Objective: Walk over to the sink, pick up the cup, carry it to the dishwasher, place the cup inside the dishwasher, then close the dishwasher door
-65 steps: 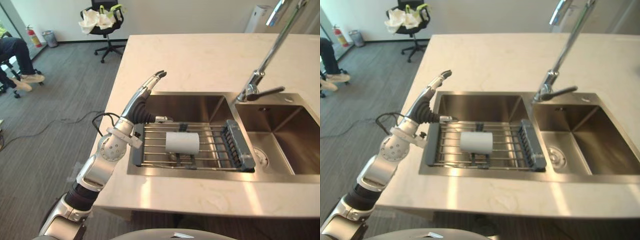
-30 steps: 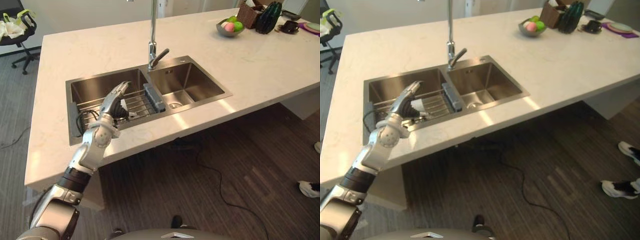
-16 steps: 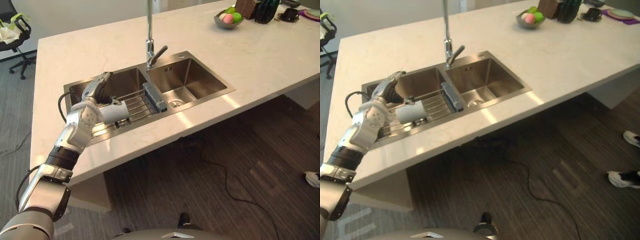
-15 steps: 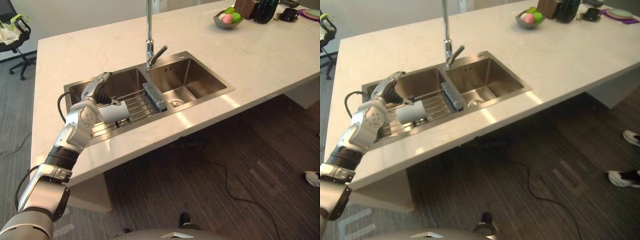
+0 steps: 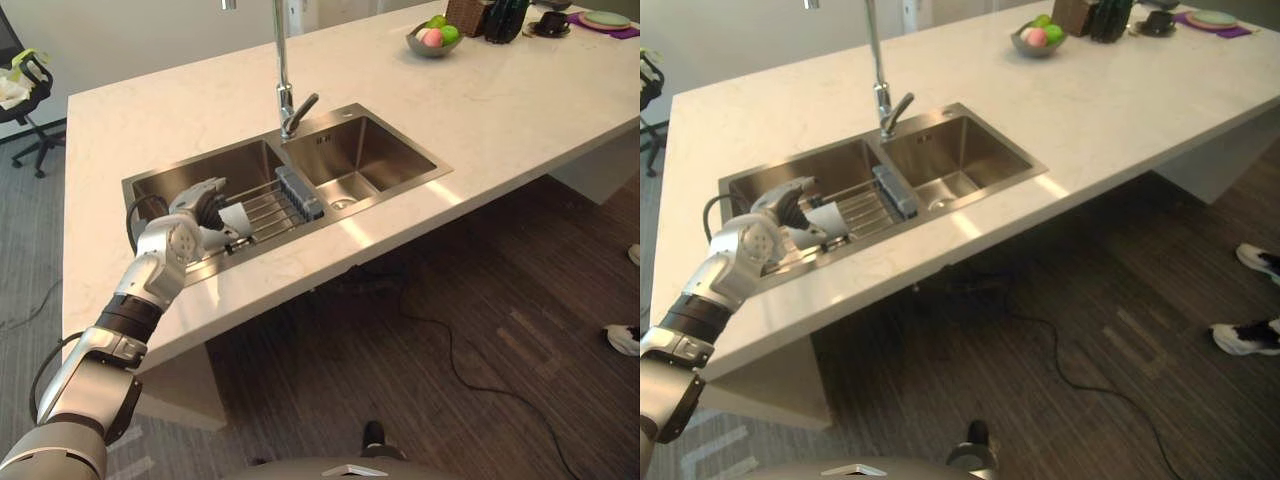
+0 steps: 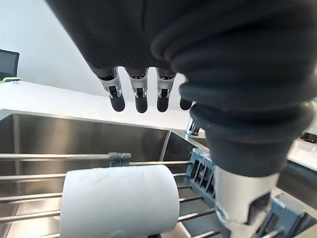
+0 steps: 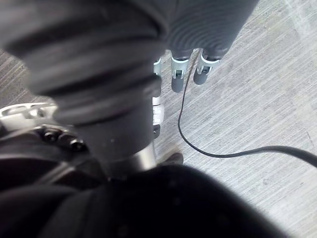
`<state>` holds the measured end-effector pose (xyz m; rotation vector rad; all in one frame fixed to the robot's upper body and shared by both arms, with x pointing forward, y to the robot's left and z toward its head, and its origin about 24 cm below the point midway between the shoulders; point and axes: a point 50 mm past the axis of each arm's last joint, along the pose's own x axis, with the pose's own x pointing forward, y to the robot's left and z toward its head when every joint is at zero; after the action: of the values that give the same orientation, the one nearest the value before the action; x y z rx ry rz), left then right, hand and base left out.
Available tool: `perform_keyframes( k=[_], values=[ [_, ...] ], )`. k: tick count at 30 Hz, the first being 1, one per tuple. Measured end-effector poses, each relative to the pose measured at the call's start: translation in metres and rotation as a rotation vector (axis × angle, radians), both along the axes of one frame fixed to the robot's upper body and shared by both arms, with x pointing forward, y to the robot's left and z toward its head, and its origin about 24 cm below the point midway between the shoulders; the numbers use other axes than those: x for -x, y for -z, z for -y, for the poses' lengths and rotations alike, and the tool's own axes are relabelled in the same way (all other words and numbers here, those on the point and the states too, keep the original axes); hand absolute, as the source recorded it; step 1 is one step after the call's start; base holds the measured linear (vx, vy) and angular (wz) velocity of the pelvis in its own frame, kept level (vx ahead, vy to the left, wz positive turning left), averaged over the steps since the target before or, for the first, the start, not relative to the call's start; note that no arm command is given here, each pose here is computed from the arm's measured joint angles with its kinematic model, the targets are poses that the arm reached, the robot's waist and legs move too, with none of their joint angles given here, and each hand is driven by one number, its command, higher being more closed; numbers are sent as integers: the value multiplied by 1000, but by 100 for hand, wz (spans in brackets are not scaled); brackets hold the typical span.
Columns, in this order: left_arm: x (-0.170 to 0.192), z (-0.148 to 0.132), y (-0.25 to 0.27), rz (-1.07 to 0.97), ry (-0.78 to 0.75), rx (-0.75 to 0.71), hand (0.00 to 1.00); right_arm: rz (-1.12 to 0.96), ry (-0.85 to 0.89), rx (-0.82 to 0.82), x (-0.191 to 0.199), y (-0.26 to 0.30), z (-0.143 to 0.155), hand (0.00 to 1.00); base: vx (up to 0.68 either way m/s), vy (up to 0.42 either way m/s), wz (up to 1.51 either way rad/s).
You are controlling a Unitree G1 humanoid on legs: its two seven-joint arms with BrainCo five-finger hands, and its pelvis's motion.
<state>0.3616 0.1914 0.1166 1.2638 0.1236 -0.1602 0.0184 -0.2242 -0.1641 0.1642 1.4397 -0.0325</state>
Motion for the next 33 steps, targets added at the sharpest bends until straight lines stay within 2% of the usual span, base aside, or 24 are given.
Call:
perform_keyframes(
  k=[21,33],
  values=[
    [-2,-31,27,-70,-214,-22,0,38,186,27,7,1,11,0,-8,-6,-4],
    [-2,-32,35,-104,-246,-16,0,65,268,44,12,0,16,0,0,0,0]
  ],
)
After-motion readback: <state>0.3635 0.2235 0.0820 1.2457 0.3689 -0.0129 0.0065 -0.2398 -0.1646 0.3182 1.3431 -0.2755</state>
